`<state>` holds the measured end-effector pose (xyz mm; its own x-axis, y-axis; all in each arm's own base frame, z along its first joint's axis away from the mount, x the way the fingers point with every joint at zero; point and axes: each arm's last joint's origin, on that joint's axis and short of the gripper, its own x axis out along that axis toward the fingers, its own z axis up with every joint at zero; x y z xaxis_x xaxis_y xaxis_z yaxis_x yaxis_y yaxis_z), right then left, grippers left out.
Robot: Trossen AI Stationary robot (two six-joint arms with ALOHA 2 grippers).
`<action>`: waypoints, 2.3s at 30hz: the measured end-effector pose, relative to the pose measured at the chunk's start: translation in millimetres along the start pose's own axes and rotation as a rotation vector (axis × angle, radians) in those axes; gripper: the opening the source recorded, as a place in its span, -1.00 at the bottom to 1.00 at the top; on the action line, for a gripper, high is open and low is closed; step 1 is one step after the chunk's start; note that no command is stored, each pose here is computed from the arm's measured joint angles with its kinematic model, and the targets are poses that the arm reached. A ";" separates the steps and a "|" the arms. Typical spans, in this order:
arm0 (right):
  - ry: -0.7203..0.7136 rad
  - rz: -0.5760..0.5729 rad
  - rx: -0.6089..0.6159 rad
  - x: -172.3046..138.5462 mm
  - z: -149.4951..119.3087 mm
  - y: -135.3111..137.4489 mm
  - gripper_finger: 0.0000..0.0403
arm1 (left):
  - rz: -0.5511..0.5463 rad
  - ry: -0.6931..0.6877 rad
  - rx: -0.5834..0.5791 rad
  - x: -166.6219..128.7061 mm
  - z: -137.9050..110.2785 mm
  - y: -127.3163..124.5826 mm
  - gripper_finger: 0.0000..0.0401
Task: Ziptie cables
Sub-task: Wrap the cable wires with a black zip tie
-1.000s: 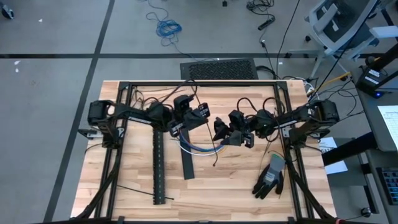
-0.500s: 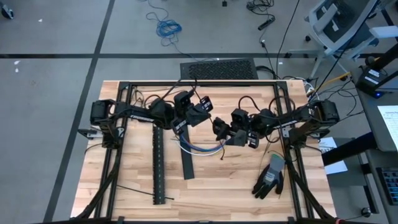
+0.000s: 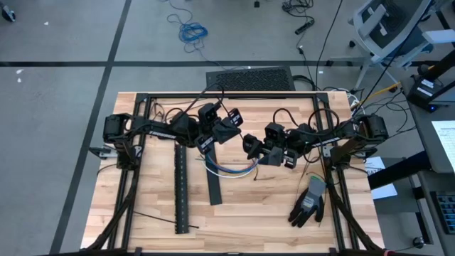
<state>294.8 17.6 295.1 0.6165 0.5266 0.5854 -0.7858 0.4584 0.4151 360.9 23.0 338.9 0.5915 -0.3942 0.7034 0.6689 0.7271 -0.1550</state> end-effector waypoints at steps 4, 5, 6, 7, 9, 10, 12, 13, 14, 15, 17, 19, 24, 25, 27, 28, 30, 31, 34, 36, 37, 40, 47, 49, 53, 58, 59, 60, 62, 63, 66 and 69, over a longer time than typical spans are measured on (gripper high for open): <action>0.000 0.000 0.015 0.0 0.0 0.0 -0.16 | -0.005 0.003 0.001 0.1 -0.2 -0.3 -1.00; 0.000 0.000 0.017 -0.1 0.0 0.0 -0.17 | -0.010 0.007 0.000 0.2 -0.4 -0.6 -1.00; 0.000 0.001 0.022 0.0 0.0 0.1 -0.19 | -0.012 0.009 0.001 0.2 -0.4 -0.6 -1.00; 0.001 0.001 0.023 -0.1 -0.1 0.1 -0.21 | -0.015 0.012 0.001 0.2 -0.5 -0.7 -1.00; 0.001 0.001 0.024 -0.1 -0.1 0.1 -0.25 | -0.017 0.015 0.000 0.2 -0.6 -0.7 -1.00; 0.001 0.001 0.027 -0.1 -0.1 0.1 -0.27 | -0.017 0.015 0.000 0.2 -0.6 -0.7 -1.00; 0.004 0.003 0.034 -0.1 -0.1 0.1 -0.34 | -0.020 0.017 0.000 0.1 -0.8 -0.8 -1.00; 0.005 0.004 0.038 -0.1 -0.2 0.2 -0.38 | -0.022 0.020 0.000 0.1 -0.8 -0.9 -1.00; 0.006 0.005 0.041 -0.1 -0.2 0.2 -0.42 | -0.024 0.022 0.000 0.1 -0.9 -0.9 -1.00; 0.006 0.005 0.041 -0.1 -0.2 0.2 -0.47 | -0.027 0.025 0.000 0.1 -1.0 -1.0 -1.00; 0.006 0.005 0.044 -0.1 -0.2 0.2 -0.56 | -0.027 0.026 -0.001 0.1 -1.1 -1.0 -1.00; 0.006 0.005 0.045 -0.1 -0.2 0.2 -0.65 | -0.024 0.029 -0.003 0.1 -1.4 -0.7 -1.00; 0.006 0.005 0.045 -0.1 -0.2 0.2 -0.83 | -0.023 0.029 -0.003 0.0 -1.5 -0.6 -1.00; 0.006 0.005 0.045 -0.1 -0.2 0.2 -0.86 | -0.024 0.029 -0.003 0.0 -1.5 -0.6 -1.00; 0.007 0.006 0.045 -0.1 -0.2 0.3 -0.91 | -0.023 0.030 -0.003 -0.1 -1.5 -0.5 -1.00; 0.008 0.007 0.045 -0.1 -0.2 0.3 -0.94 | -0.023 0.030 -0.004 -0.1 -1.5 -0.5 -1.00; 0.015 0.011 0.045 -0.1 -0.3 0.4 -0.98 | -0.022 0.031 -0.004 -0.1 -1.6 -0.4 -1.00; 0.017 0.012 0.045 -0.2 -0.4 0.4 -0.99 | -0.022 0.032 -0.005 0.0 -1.7 -0.5 -1.00; 0.020 0.014 0.044 -0.2 -0.4 0.4 -0.99 | -0.021 0.032 -0.015 0.0 -1.8 -0.4 -1.00; 0.022 0.015 0.044 -0.2 -0.5 0.4 -1.00 | -0.014 0.030 -0.036 0.0 -1.9 0.0 -1.00; 0.023 0.016 0.046 -0.2 -0.5 0.5 -1.00 | -0.004 0.024 -0.055 -0.1 -1.9 0.4 -1.00; 0.021 0.014 0.049 -0.3 -0.3 0.3 -1.00 | 0.034 -0.006 -0.123 -1.3 -0.1 3.1 -1.00; 0.101 0.045 0.086 -0.2 -3.9 0.7 -1.00 | 0.092 -0.129 -0.013 -5.7 34.1 5.1 -0.73; 0.116 0.034 0.104 -0.5 -4.8 -0.9 -1.00 | 0.103 -0.160 0.069 -6.7 49.1 2.9 -0.61; 0.125 0.022 0.122 -0.5 -5.7 -2.1 -1.00 | 0.127 -0.229 0.199 -11.4 81.6 -2.0 -0.39; 0.262 -0.025 0.178 -2.3 -15.5 -10.7 -1.00 | 0.081 -0.317 0.329 -14.7 128.9 -28.0 -0.20; 0.300 -0.040 0.188 -3.3 -18.4 -13.4 -1.00 | 0.068 -0.330 0.349 -15.3 137.0 -34.2 -0.17; 0.339 -0.066 0.194 -4.9 -21.8 -17.3 -1.00 | 0.051 -0.341 0.368 -15.5 144.9 -41.6 -0.16; 0.424 -0.136 0.201 -10.9 -28.9 -27.3 -1.00 | 0.013 -0.352 0.398 -15.5 157.7 -55.8 -0.14; 0.466 -0.182 0.202 -15.6 -32.1 -33.3 -1.00 | -0.010 -0.355 0.410 -15.2 162.8 -63.3 -0.14; 0.580 -0.398 0.187 -37.0 -42.1 -53.3 -1.00 | -0.076 -0.328 0.430 -13.8 173.6 -82.4 -0.13; 0.674 -0.677 0.090 -60.8 -45.6 -69.3 -1.00 | -0.092 -0.220 0.391 -9.2 175.5 -92.4 -0.13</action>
<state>314.1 -13.5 199.0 0.8183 0.4838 -0.3104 -0.2358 0.7750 0.5863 214.7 58.0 468.5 0.4001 -0.3689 0.8389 0.4690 0.8689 0.1584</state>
